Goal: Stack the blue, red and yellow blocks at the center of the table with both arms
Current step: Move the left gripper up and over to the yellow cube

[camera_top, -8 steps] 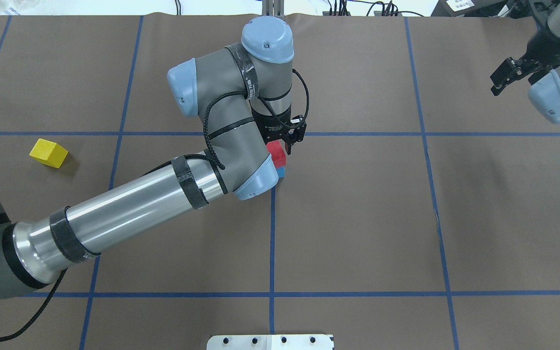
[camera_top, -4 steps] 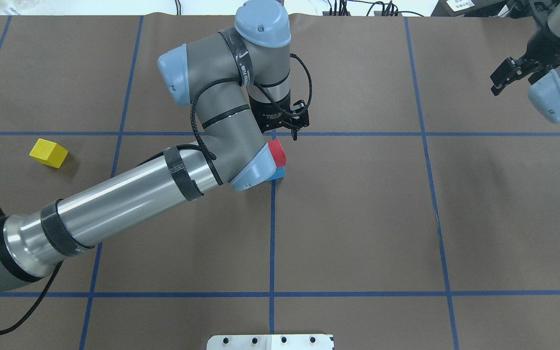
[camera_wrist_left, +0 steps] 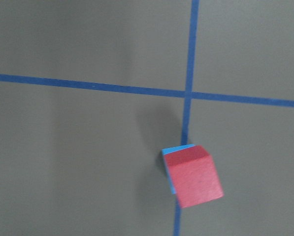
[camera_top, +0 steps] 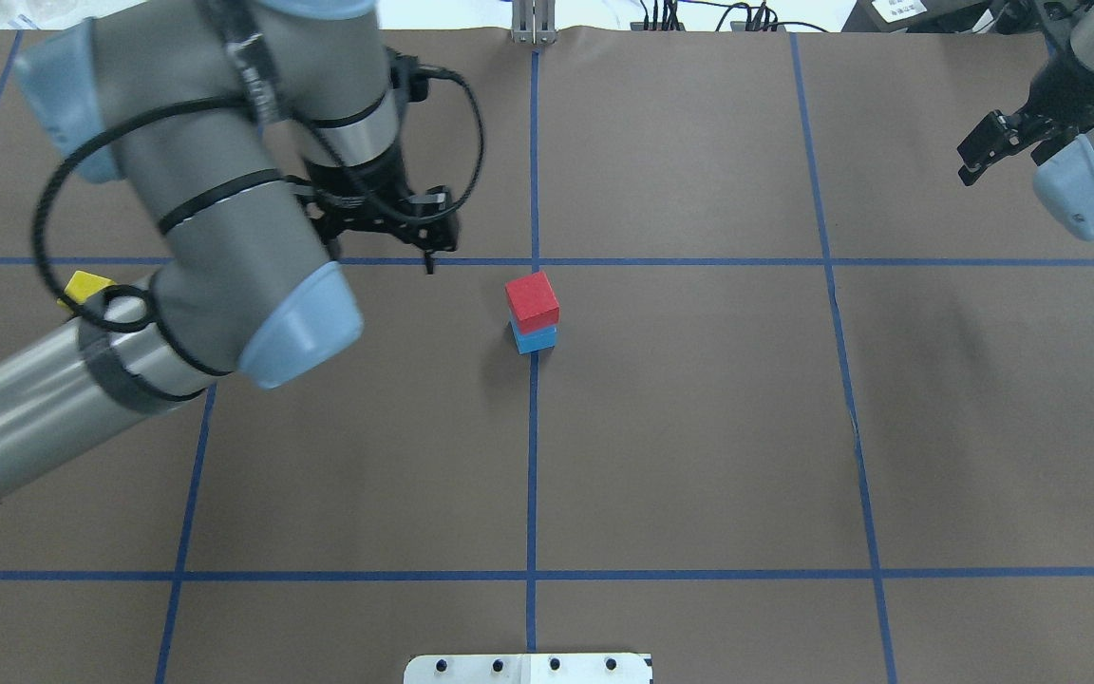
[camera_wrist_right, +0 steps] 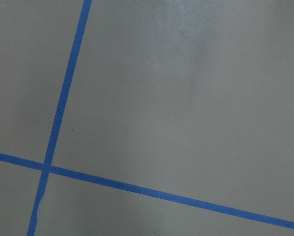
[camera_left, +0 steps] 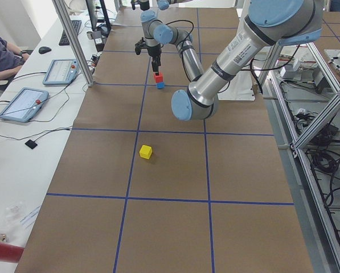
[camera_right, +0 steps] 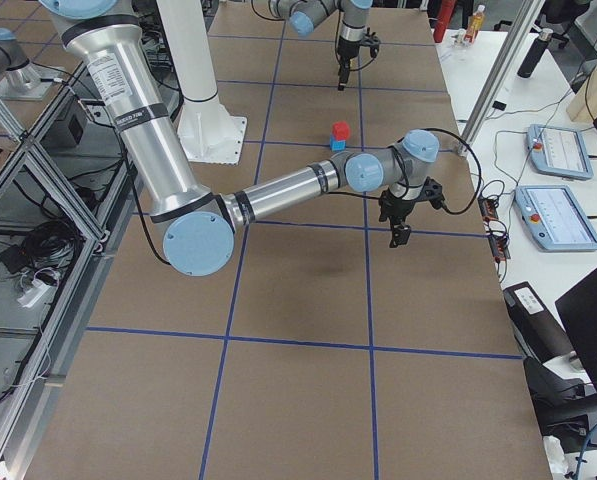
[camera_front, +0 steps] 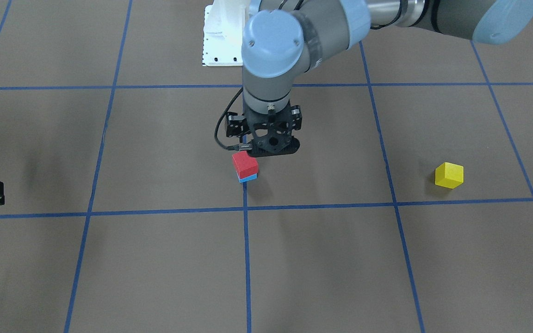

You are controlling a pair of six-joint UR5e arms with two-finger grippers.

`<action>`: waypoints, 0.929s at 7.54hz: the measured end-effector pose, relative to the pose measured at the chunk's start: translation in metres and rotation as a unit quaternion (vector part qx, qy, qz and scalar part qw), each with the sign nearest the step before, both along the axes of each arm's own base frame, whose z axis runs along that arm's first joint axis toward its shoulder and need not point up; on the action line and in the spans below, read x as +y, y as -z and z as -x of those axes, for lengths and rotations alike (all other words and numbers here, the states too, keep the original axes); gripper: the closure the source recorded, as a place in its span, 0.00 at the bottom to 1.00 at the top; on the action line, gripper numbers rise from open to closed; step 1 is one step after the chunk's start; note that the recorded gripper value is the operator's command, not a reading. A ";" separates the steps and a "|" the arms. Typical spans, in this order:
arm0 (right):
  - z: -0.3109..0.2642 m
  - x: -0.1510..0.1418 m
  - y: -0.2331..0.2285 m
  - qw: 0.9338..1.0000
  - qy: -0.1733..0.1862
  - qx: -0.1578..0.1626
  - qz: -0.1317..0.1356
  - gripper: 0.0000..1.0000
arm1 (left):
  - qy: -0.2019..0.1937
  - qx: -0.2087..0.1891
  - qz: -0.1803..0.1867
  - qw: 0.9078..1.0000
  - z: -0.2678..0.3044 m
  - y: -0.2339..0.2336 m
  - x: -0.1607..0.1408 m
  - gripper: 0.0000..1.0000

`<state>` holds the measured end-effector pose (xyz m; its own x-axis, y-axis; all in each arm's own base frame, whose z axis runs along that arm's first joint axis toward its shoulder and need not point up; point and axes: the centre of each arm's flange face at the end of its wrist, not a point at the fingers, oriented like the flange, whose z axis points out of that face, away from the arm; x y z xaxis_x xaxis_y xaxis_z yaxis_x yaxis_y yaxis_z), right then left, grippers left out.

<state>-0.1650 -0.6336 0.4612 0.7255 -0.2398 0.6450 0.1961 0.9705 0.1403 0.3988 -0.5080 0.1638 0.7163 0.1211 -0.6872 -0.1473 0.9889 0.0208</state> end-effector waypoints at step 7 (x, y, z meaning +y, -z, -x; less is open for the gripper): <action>0.002 0.001 0.005 1.000 -0.004 -0.003 0.000 0.00 | -0.048 -0.013 -0.117 0.992 0.129 -0.277 -0.036 0.00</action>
